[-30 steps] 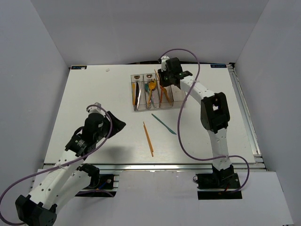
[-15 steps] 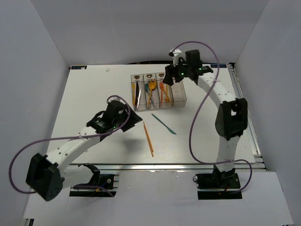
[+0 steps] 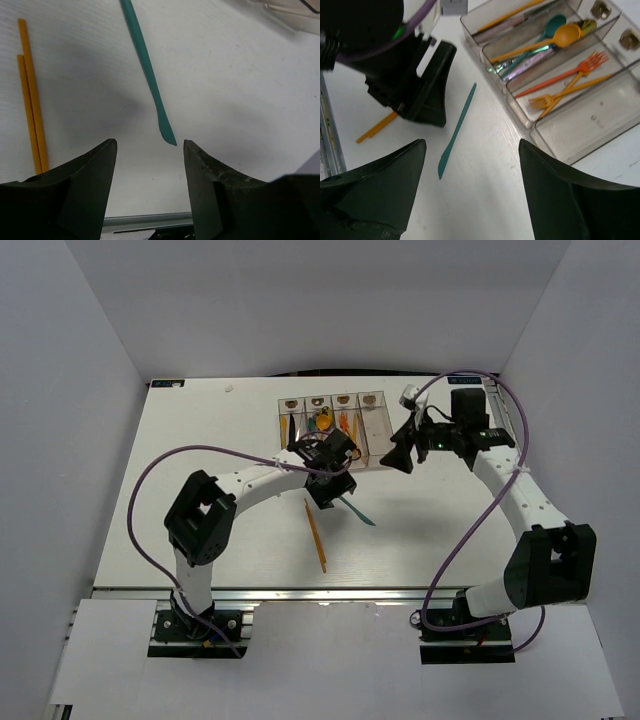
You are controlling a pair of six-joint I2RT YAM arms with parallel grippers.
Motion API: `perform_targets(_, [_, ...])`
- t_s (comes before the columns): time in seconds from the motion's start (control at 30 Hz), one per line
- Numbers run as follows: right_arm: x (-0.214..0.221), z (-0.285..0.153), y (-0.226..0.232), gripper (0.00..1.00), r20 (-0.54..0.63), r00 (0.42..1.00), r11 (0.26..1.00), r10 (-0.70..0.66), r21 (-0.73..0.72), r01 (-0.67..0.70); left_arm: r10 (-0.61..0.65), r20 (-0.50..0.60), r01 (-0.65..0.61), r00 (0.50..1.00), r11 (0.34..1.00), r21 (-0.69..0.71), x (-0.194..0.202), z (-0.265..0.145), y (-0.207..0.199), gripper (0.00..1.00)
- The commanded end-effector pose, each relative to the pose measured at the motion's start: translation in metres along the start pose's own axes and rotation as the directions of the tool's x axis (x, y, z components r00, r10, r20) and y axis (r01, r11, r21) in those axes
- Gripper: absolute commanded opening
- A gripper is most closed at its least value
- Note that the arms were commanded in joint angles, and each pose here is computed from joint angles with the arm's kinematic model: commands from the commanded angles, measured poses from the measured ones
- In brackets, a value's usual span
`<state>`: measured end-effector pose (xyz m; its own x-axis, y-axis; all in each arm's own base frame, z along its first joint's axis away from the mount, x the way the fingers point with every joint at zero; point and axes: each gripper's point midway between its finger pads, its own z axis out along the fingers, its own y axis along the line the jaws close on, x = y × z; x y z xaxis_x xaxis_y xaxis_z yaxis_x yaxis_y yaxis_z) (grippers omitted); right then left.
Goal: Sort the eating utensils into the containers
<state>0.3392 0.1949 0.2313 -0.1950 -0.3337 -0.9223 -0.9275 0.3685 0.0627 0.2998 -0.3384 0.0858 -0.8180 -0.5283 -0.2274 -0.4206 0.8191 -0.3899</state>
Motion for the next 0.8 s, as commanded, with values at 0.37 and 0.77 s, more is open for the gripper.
perform_targets(0.37, [0.028, -0.020, 0.013, 0.79, -0.012, 0.999, 1.000, -0.031, -0.007, 0.031, 0.004, 0.092, 0.003, 0.996, 0.998, -0.070, -0.026, -0.004, -0.015, 0.57])
perform_targets(0.77, [0.086, 0.010, 0.045, 0.71, -0.231, 0.973, 0.992, -0.021, -0.126, -0.009, 0.077, 0.317, -0.033, 0.945, 0.989, -0.142, -0.076, -0.083, 0.075, 0.58])
